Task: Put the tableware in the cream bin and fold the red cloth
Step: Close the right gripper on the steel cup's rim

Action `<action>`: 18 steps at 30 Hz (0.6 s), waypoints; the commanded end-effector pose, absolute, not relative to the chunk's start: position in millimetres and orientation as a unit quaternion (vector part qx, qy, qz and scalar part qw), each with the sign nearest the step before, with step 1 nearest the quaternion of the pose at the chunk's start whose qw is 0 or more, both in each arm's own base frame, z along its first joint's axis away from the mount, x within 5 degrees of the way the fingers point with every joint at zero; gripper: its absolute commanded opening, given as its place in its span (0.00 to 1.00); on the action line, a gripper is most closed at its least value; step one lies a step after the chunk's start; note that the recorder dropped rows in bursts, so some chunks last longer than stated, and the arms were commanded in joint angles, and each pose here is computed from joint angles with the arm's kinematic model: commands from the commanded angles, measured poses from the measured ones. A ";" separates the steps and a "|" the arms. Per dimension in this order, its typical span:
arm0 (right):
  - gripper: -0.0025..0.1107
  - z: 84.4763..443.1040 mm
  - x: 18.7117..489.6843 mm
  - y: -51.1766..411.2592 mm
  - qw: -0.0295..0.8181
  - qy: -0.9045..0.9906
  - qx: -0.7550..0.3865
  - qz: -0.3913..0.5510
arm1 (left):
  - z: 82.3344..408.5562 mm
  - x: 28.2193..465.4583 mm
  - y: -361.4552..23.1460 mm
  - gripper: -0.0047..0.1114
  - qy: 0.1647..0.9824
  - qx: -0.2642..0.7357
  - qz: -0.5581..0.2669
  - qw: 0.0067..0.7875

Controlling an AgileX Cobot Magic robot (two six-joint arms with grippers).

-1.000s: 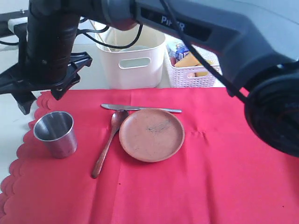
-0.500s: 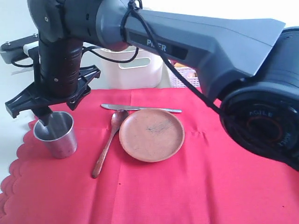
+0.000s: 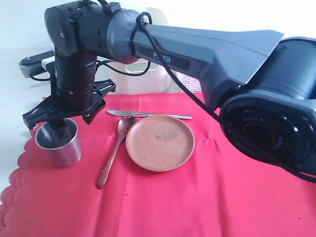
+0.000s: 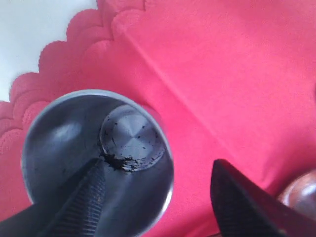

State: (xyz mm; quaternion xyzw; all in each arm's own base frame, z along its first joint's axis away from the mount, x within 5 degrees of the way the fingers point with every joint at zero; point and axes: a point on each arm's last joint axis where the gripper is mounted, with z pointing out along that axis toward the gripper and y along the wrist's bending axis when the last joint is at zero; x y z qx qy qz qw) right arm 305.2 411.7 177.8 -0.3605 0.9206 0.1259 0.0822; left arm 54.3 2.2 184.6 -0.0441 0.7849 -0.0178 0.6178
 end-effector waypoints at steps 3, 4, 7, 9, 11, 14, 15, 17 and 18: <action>0.51 165.2 309.0 410.5 0.065 0.925 -0.352 0.127 | 184.5 54.0 1.9 0.05 0.783 -0.043 -0.021 0.621; 0.47 164.2 309.1 410.6 0.064 0.925 -0.352 0.127 | 184.5 54.0 1.9 0.05 0.783 -0.043 -0.021 0.621; 0.29 160.6 309.3 410.8 0.061 0.925 -0.352 0.125 | 184.5 54.0 1.9 0.05 0.783 -0.043 -0.021 0.621; 0.17 160.6 309.2 410.8 0.062 0.924 -0.357 0.124 | 184.5 54.0 1.9 0.05 0.783 -0.043 -0.021 0.621; 0.06 161.8 309.1 410.3 0.062 0.923 -0.360 0.123 | 184.5 54.0 1.9 0.05 0.783 -0.043 -0.021 0.621; 0.02 168.3 309.0 408.9 0.068 0.921 -0.365 0.120 | 184.5 54.0 1.9 0.05 0.783 -0.043 -0.021 0.621; 0.02 170.9 308.9 408.7 0.070 0.919 -0.368 0.121 | 184.5 54.0 1.9 0.05 0.783 -0.043 -0.021 0.621; 0.02 181.9 308.6 407.4 0.082 0.916 -0.373 0.123 | 184.5 54.0 1.9 0.05 0.783 -0.042 -0.020 0.621; 0.02 187.8 308.8 406.5 0.090 0.914 -0.376 0.123 | 184.5 54.0 1.9 0.05 0.783 -0.042 -0.020 0.621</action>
